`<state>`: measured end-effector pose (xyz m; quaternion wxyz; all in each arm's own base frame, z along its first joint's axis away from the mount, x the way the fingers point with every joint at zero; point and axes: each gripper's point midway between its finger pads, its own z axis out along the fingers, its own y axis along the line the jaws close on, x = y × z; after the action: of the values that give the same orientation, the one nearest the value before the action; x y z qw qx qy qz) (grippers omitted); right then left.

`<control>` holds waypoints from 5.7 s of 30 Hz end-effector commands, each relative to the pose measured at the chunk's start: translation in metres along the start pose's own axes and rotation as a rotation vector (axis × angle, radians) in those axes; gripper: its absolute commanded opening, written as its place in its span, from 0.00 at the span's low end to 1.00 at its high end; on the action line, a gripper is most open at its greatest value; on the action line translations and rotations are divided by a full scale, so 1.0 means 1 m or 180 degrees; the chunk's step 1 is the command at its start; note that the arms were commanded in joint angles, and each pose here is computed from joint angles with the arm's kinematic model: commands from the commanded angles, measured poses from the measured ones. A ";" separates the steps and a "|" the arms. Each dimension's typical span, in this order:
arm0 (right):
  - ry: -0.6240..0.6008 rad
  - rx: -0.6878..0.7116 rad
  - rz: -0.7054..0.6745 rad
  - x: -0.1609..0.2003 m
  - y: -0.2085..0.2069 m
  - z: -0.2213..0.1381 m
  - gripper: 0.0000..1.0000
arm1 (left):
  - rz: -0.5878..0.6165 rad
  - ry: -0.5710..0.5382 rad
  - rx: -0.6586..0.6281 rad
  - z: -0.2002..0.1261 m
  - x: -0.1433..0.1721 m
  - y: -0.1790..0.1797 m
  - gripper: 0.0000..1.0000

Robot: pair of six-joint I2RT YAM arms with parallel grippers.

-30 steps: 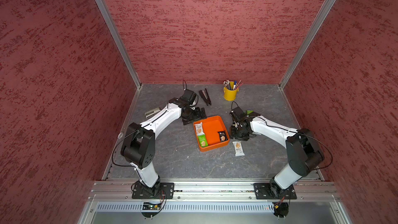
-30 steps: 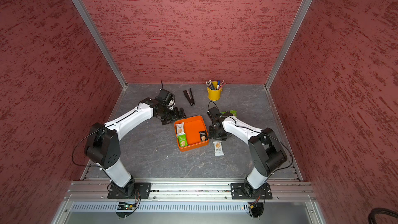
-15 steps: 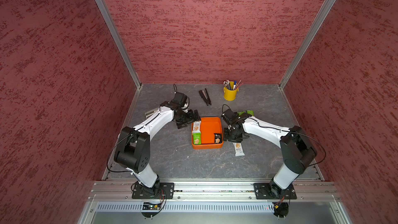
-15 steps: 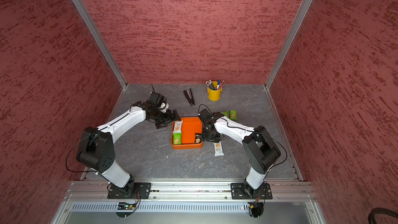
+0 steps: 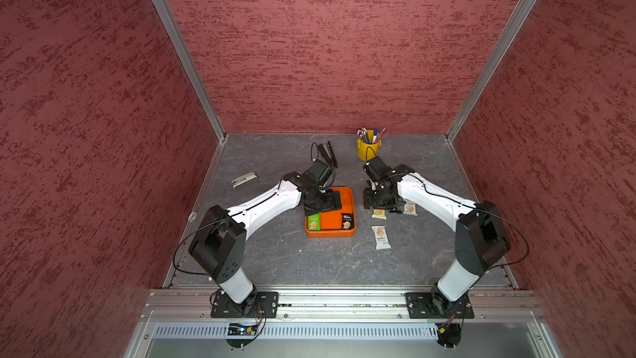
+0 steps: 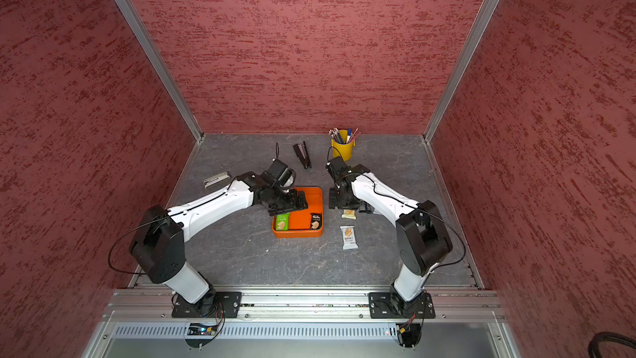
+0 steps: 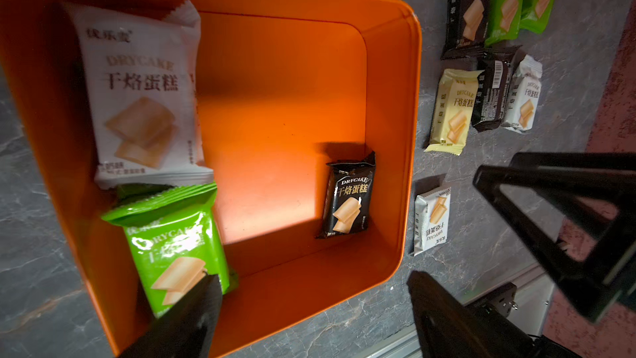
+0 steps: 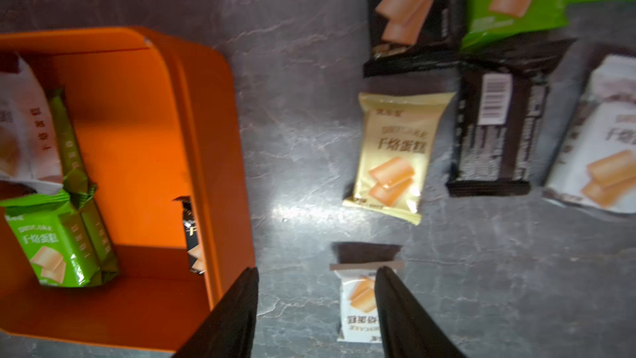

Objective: Take the cookies out of the storage box
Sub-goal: Pick up the cookie from the storage box, then place the cookie at the center of the board.

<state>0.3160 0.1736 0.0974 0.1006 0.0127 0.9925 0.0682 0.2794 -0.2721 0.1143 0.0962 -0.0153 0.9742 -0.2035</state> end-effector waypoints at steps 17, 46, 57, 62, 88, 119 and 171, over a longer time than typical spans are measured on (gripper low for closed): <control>-0.0300 -0.0339 -0.0005 -0.019 -0.038 -0.022 0.59 | -0.0039 0.0012 -0.0678 0.051 0.021 -0.010 0.69; -0.0269 -0.0180 -0.0016 -0.032 -0.044 -0.027 0.59 | 0.0166 0.0254 -0.1374 0.082 0.008 0.037 0.77; -0.0219 -0.0296 0.0000 -0.031 -0.038 -0.024 0.59 | 0.0153 0.0179 -0.1163 0.064 -0.003 0.026 0.81; -0.0205 -0.0307 0.0006 -0.030 -0.038 -0.022 0.59 | 0.0002 0.0163 -0.0933 0.065 -0.001 0.008 0.81; -0.0167 -0.0268 -0.0004 -0.031 -0.046 -0.018 0.59 | -0.0097 0.0278 -0.1091 0.099 0.006 0.014 0.68; -0.0237 -0.0397 0.0062 -0.034 -0.040 -0.029 0.58 | -0.0168 -0.0046 -0.0784 0.056 -0.025 -0.004 0.38; -0.0385 -0.0369 0.0709 -0.065 -0.037 -0.030 0.58 | -0.0692 -0.0175 -0.0854 0.037 -0.153 0.207 0.43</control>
<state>0.3673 0.1367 0.1290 0.1446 0.1115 0.9723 0.1461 0.4386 -0.0875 0.0330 0.1020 -0.1449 0.9812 -0.0764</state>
